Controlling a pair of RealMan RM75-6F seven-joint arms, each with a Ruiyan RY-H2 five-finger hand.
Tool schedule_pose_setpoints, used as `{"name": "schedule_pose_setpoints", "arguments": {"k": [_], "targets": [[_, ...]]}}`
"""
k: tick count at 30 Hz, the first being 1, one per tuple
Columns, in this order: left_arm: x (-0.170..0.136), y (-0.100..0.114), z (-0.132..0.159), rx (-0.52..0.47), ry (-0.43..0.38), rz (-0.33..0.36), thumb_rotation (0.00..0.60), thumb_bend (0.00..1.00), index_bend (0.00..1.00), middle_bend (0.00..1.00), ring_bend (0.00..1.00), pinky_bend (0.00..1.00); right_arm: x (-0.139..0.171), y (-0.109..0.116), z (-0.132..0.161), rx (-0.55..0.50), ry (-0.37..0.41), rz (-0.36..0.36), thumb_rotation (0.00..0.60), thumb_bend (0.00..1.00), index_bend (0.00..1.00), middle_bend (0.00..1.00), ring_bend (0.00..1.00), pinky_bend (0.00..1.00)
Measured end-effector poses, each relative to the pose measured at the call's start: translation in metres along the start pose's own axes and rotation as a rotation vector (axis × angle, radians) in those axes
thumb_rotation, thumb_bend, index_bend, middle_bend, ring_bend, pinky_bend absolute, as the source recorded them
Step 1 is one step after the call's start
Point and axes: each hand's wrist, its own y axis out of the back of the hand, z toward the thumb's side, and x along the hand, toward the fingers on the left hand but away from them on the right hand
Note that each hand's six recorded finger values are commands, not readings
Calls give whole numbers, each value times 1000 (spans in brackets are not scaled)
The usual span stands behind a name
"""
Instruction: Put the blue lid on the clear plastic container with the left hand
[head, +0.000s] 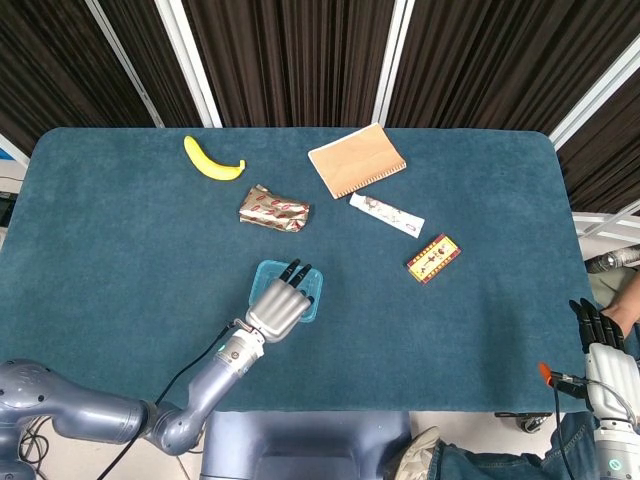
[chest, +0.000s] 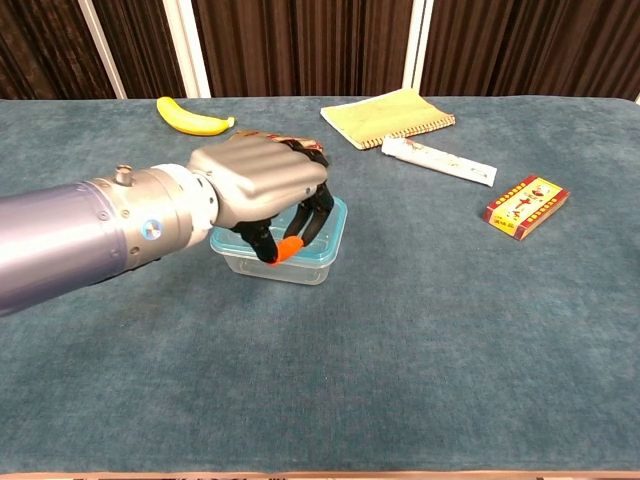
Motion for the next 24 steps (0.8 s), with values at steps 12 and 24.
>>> {"name": "schedule_pose_setpoints", "arguments": {"k": [12,24], "targets": [[12,-5,7,33,4,-5,600,477,555,523,22,0,0,0,0,-2,-3,0,600,268,21,0,0,0],[16,-14,11,54,-11,-25,600,477,555,523,22,0,0,0,-1,-5,-6,-1,600,268,21,0,0,0]]}}
